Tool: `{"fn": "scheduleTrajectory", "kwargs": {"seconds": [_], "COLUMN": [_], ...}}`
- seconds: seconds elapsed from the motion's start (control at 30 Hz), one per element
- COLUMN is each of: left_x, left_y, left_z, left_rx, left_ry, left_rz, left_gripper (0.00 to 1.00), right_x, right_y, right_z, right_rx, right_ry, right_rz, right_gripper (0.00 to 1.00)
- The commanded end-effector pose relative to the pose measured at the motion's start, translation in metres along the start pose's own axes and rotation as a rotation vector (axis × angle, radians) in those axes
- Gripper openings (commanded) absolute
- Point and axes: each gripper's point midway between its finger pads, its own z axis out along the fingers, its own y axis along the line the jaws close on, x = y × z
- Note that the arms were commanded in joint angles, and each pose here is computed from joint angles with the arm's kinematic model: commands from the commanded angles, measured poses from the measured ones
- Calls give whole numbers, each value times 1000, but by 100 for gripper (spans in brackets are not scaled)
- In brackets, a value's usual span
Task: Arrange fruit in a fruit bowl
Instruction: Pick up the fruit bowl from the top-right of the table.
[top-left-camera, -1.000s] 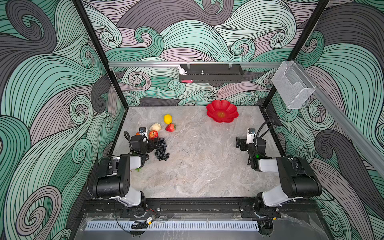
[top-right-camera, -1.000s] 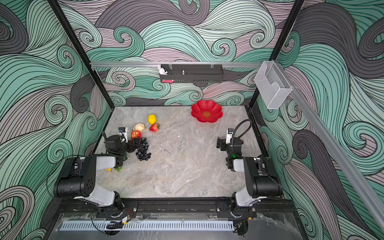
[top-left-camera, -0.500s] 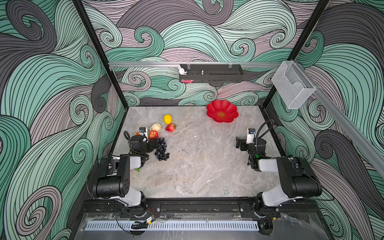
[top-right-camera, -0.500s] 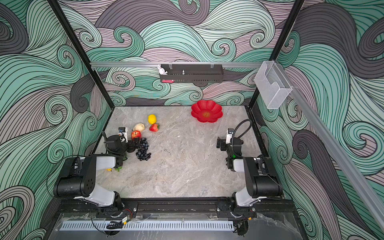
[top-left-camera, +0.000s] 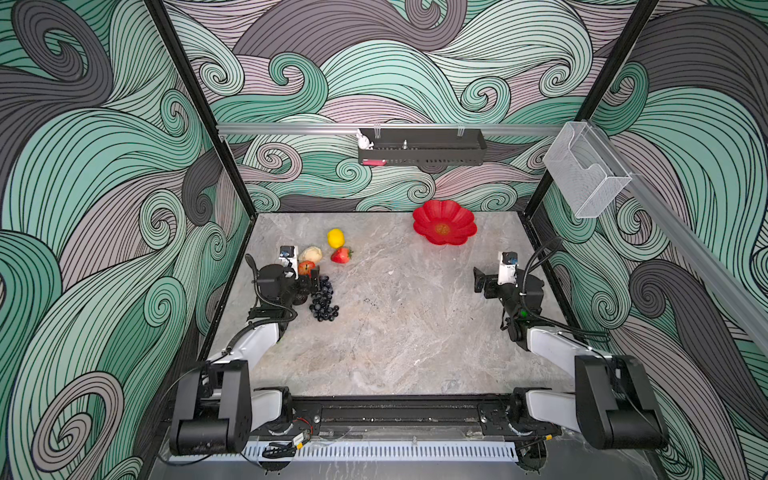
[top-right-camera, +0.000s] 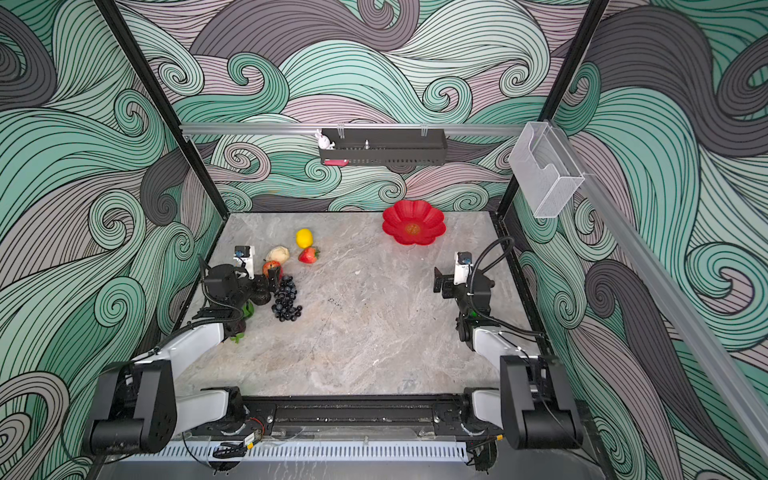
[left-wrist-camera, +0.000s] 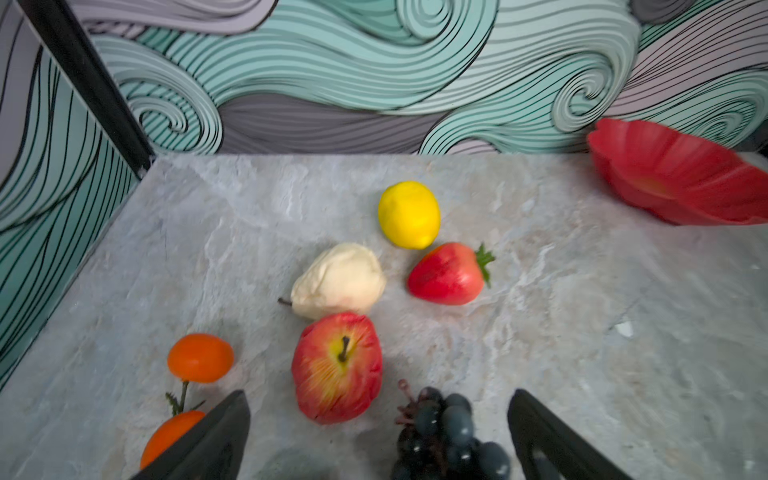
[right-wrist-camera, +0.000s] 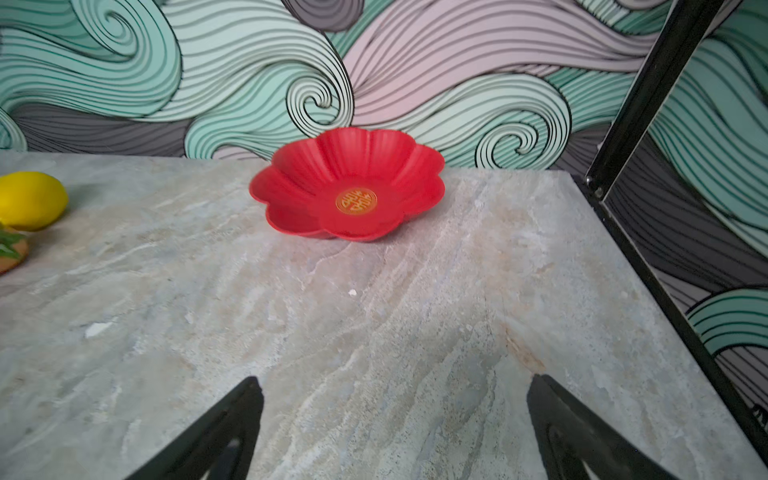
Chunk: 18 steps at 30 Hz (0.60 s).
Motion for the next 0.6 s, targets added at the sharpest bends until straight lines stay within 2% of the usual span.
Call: {"fn": "scheduleTrajectory", "kwargs": {"seconds": [0.0, 0.07, 0.13, 0.17, 0.23, 0.33, 0.4, 0.47, 0.57], "left_x": [-29, -44, -41, -40, -39, -2, 9, 11, 14], "left_y": [-9, -6, 6, 0, -21, -22, -32, -44, -42], "left_z": [-20, -33, -44, -47, -49, -49, -43, -41, -47], "left_rx": [-19, -45, -131, -103, 22, -15, 50, 131, 95], "left_ry": [-34, -54, -20, 2, 34, 149, 182, 205, 270], "left_rz": [-115, -305, -564, -615, -645, -795, -831, -785, -715], "left_gripper": [99, 99, 99, 99, 99, 99, 99, 99, 99], "right_x": [-35, -61, -64, -63, -63, -76, -76, -65, -55], "right_y": [8, -9, -32, -39, -46, -34, -31, -30, -22], "right_z": [-13, -26, -40, -46, -53, -43, -35, -22, 2], "right_rx": [-20, 70, 207, 252, 297, 164, 151, 167, 133], "right_ry": [-57, -117, -84, -63, -59, -91, -59, 8, 98], "right_rz": [89, 264, 508, 578, 704, 713, 714, 744, 772], "right_gripper": [100, 100, 100, 100, 100, 100, 100, 100, 100]}}
